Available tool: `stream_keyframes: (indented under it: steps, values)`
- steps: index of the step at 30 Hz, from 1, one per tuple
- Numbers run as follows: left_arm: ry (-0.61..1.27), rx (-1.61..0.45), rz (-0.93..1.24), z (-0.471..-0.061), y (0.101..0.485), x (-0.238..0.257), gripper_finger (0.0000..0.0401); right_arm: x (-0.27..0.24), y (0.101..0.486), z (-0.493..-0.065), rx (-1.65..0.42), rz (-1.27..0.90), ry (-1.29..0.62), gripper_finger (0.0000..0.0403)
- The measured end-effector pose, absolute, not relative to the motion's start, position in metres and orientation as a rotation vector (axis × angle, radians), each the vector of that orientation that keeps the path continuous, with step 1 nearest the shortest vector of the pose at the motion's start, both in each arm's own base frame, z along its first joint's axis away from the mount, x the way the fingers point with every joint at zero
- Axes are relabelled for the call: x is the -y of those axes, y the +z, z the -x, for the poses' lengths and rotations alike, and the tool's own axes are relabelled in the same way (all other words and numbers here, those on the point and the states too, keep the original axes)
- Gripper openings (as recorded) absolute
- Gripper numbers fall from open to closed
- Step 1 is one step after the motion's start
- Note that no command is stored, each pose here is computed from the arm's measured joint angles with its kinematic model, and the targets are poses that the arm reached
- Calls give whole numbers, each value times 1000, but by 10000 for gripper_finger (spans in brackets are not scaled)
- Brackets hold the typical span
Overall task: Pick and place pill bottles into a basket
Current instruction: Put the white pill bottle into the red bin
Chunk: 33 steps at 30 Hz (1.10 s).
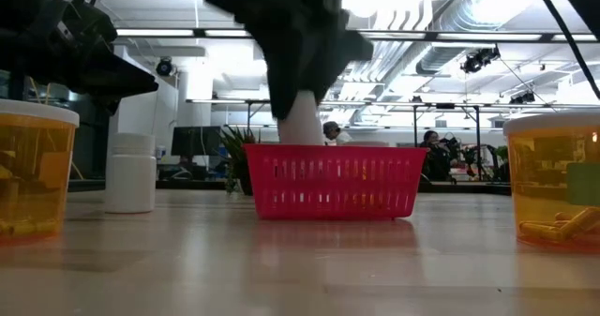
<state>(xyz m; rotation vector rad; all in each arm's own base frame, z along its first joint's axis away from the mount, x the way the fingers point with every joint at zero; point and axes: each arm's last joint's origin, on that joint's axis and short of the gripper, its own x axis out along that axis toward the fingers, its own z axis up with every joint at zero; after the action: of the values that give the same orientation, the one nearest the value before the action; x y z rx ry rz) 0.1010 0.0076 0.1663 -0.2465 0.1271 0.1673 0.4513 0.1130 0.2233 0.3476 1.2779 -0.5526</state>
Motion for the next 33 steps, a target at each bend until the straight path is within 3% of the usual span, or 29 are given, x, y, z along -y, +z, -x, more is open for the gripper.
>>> stream_keyframes:
  steps: [33]
  values:
    - [162,-88,225,-101,170,-8,115,-133,211,-435,-1387,-372,-687,154]
